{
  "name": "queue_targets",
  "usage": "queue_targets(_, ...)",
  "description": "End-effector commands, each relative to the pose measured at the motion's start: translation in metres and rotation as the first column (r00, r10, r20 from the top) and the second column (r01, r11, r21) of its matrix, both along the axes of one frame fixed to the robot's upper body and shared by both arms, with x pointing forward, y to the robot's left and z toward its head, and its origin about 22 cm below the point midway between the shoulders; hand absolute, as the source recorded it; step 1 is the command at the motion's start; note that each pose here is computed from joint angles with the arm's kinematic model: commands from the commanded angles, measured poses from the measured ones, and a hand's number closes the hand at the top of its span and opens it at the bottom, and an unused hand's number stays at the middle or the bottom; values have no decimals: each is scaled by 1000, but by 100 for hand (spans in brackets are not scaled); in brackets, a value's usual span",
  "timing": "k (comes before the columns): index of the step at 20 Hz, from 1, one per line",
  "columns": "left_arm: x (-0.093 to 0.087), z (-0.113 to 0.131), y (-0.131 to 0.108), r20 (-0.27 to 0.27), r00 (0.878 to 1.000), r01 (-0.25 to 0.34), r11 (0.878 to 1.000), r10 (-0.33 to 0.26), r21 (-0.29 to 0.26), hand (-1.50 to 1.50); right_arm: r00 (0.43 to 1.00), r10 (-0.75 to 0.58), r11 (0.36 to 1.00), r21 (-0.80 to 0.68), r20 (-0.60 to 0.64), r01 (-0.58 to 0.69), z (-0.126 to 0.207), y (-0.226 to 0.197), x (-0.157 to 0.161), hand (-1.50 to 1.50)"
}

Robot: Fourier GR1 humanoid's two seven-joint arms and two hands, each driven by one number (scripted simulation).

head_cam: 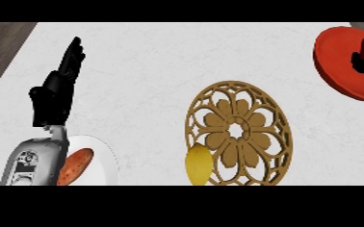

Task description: Pick the can from the placemat and place it in the bowl

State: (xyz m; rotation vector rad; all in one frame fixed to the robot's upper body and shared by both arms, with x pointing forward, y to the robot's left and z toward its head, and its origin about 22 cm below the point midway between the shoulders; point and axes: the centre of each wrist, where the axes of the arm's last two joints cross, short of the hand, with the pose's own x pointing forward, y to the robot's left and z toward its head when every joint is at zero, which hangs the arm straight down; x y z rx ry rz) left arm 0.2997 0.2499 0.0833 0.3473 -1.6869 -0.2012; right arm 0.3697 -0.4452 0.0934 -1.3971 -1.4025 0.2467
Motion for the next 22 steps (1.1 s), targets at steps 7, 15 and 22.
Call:
queue_targets(7,-5,-8,-6,4,1000,15,1000,-15,-9,0,998,56,963,267,-33,-45,-15,-22,-7,-150)
queue_targets(15,-1,0,-13,21,1000,21,1000,-21,-5,0,978,139,917,352,156,-186,-15,-31,-13,-150)
queue_targets(22,2,1,8,12,1000,-11,1000,11,12,0,962,122,864,451,245,-224,-7,-65,-37,-150)
